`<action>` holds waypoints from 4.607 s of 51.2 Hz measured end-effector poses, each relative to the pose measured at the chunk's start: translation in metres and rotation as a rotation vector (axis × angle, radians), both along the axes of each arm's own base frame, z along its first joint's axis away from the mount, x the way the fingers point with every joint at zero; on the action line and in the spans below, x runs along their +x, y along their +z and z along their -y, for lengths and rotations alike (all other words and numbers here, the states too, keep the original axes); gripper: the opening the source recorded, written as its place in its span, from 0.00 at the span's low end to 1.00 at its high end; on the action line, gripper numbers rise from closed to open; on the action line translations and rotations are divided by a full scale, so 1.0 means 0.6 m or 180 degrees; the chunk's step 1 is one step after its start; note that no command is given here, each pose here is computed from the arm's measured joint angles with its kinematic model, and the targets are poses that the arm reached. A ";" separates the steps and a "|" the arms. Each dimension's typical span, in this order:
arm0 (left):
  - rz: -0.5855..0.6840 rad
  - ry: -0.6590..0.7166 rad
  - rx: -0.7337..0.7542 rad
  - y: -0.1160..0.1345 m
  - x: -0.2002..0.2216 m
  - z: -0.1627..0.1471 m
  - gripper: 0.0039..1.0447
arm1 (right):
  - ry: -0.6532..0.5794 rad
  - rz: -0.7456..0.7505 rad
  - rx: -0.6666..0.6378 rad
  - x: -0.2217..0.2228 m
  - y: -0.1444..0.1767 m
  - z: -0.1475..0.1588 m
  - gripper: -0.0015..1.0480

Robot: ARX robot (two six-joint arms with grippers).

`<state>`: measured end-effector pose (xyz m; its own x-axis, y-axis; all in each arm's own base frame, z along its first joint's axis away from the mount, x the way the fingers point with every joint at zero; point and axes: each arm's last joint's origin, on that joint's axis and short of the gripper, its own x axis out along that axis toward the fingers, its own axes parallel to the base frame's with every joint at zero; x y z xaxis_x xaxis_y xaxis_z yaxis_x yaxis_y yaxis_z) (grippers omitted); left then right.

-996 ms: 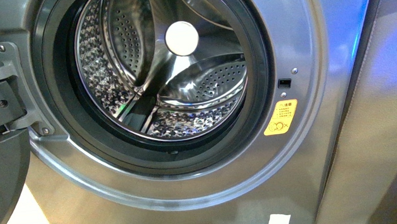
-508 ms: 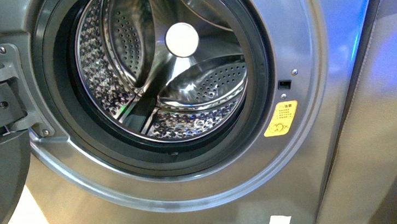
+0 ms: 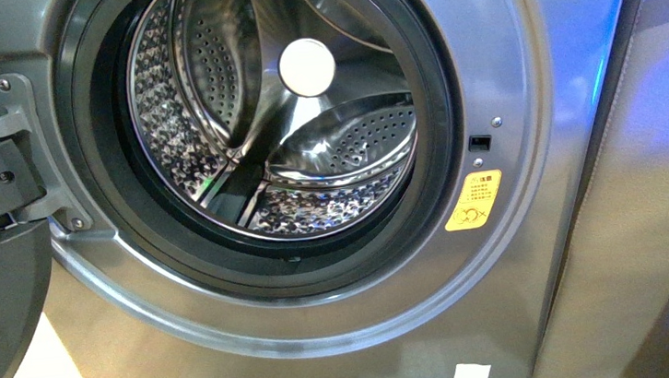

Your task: Put clothes into washing machine

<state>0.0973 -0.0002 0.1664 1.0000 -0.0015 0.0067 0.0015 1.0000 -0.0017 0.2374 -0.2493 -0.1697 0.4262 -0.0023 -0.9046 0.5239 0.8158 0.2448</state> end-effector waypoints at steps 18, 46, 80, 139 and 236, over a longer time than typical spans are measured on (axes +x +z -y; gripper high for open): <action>0.0000 0.0000 0.0000 0.000 0.000 0.000 0.94 | 0.0017 -0.0027 -0.0005 -0.003 -0.005 -0.001 0.93; 0.0000 0.0000 0.0000 0.000 0.000 0.000 0.94 | 0.0004 -0.0033 -0.0007 -0.005 -0.009 0.002 0.93; 0.0000 0.0000 0.0000 0.000 0.000 0.000 0.94 | 0.0092 0.0017 -0.0062 -0.001 -0.003 -0.014 0.93; 0.0000 0.0000 0.0000 0.000 0.000 0.000 0.94 | -0.0022 0.0271 -0.0055 -0.004 0.071 -0.007 0.10; 0.0000 0.0000 0.0000 0.000 0.000 0.000 0.94 | 0.2133 0.5237 -0.1385 -0.042 1.206 -0.347 0.09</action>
